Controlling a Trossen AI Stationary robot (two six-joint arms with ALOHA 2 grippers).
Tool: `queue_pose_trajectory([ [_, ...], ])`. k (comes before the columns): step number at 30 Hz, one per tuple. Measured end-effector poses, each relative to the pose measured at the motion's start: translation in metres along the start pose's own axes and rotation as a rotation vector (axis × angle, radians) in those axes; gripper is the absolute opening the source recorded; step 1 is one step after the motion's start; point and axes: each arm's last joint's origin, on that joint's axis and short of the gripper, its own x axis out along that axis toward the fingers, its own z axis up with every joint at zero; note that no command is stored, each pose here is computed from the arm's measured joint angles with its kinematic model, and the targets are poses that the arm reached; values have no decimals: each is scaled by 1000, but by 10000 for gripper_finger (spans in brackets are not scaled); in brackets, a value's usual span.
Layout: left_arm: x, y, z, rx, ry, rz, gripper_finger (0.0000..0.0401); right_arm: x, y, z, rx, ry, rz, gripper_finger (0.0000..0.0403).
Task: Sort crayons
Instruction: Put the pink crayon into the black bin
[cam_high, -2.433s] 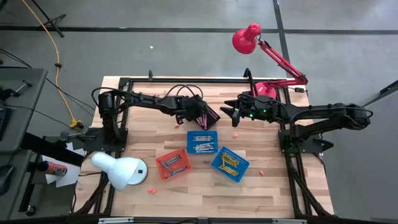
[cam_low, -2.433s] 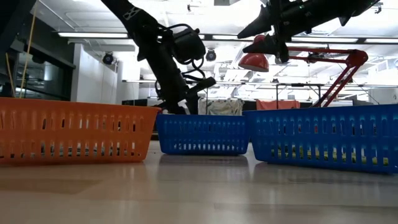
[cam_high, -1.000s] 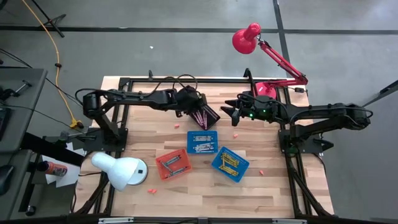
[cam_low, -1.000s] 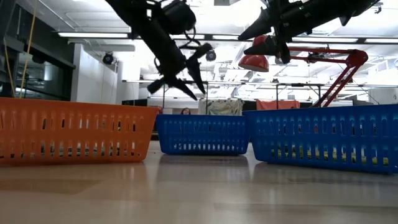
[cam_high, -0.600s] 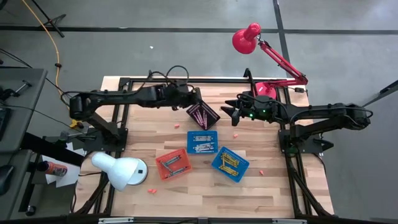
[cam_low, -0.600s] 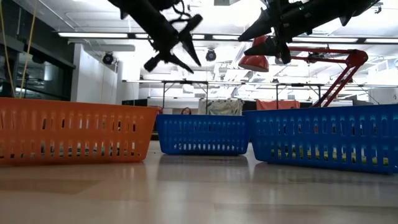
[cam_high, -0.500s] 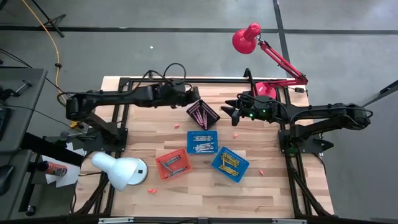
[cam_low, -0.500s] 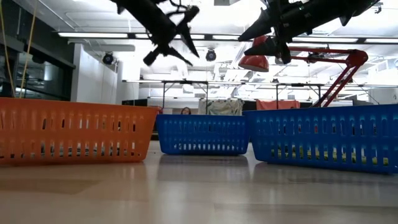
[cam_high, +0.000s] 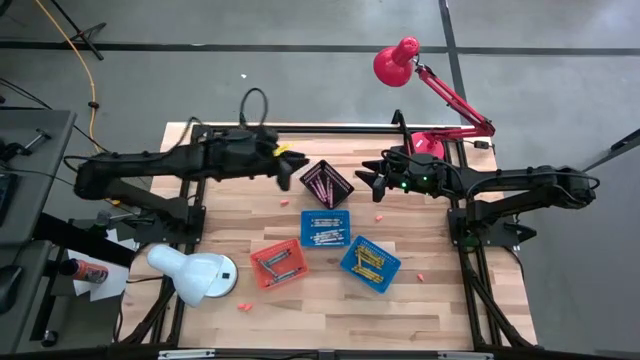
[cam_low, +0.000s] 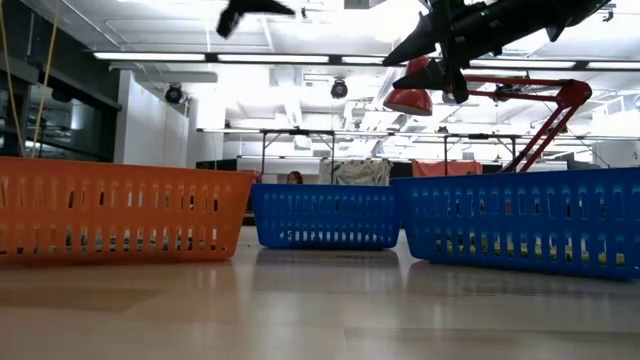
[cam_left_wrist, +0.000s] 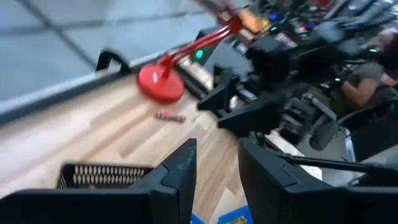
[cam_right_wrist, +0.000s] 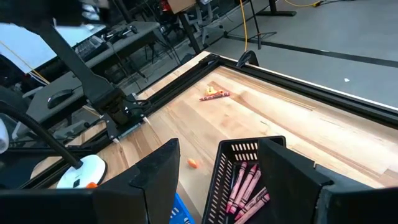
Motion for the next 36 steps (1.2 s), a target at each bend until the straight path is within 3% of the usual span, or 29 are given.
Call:
queue_pose_trajectory([
  [8,-51,4,-8,127,-126,-49,104,0,1,2,2,-15,12,210],
  [15,-75,22,-38,154,-314,-188,104,0,5,7,15,-49,87,210],
  [24,-73,53,-85,168,-394,-246,103,-1,9,11,25,-82,142,210],
  [27,-69,58,-95,243,-359,-243,103,-1,10,11,23,-72,171,210],
  [31,-65,60,-101,359,-323,-226,103,-1,11,11,16,-56,206,210],
  [36,-64,62,-104,376,-298,-197,103,-1,11,10,11,-42,217,210],
])
